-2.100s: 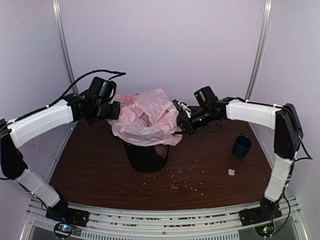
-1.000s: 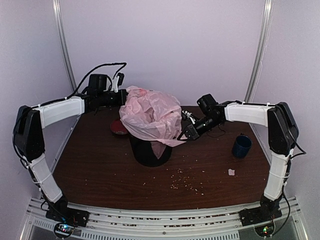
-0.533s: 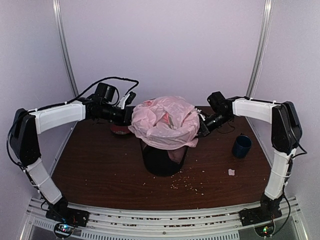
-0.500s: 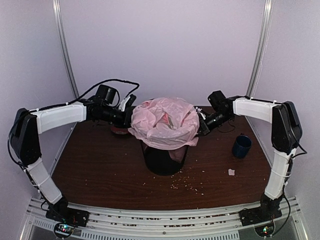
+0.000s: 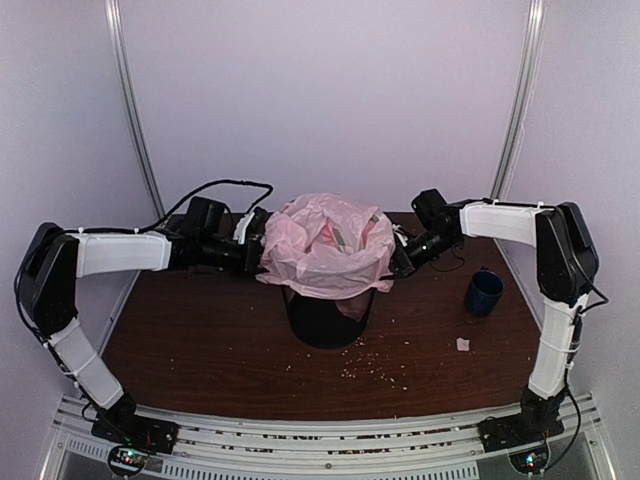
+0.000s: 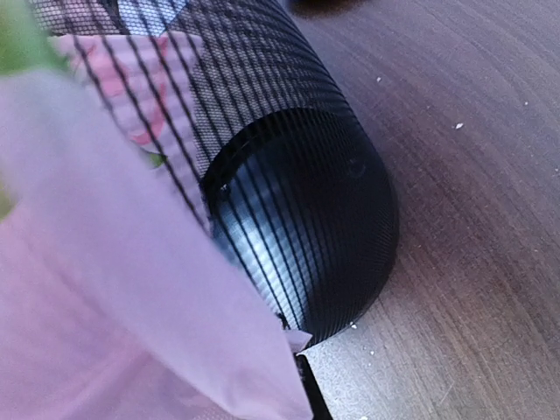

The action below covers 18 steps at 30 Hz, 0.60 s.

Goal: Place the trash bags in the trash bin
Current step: Fold the bag opening over the bin rim.

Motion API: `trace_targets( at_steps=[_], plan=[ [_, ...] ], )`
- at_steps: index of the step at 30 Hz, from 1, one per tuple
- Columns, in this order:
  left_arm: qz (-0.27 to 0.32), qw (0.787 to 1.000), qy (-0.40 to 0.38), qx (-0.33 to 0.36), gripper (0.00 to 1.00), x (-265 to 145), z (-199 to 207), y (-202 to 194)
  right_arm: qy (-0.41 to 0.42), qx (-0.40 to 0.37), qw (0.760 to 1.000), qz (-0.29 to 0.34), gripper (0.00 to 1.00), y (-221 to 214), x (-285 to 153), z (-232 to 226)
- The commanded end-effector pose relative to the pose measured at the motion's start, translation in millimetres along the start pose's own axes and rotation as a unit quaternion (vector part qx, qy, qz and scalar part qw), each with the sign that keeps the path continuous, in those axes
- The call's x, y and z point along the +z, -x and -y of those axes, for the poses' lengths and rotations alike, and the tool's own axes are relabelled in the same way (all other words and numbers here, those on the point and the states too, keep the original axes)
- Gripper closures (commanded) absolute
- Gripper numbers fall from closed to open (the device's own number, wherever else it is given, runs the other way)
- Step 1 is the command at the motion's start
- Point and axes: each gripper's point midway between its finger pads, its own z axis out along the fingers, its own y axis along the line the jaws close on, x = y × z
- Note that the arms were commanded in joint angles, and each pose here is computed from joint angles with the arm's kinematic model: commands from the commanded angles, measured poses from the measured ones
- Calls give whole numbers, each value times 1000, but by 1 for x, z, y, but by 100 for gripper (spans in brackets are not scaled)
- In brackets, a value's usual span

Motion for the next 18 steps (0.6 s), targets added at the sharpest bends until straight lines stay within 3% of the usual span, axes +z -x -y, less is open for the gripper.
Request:
trace_targets(
  at_steps=[1, 6, 8, 11, 13, 18],
  plan=[
    [-49, 998, 0, -45, 100, -10, -2, -57, -60, 34, 996, -64, 100, -48, 7, 17],
    [37, 998, -36, 30, 100, -52, 50, -19, -103, 23, 994, -40, 100, -34, -9, 18],
    [63, 998, 1, 19, 100, -66, 46, -12, -152, 31, 988, -30, 100, -32, -16, 32],
    [35, 989, 137, -41, 100, -68, -7, -31, -196, 53, 978, -37, 100, -38, -19, 49],
    [-5, 981, 184, -62, 100, -62, -32, -58, -206, 59, 976, -37, 100, -41, -20, 50],
    [-3, 991, 122, -54, 100, -52, -18, -77, -208, 39, 976, -52, 100, -56, -21, 45]
  ],
)
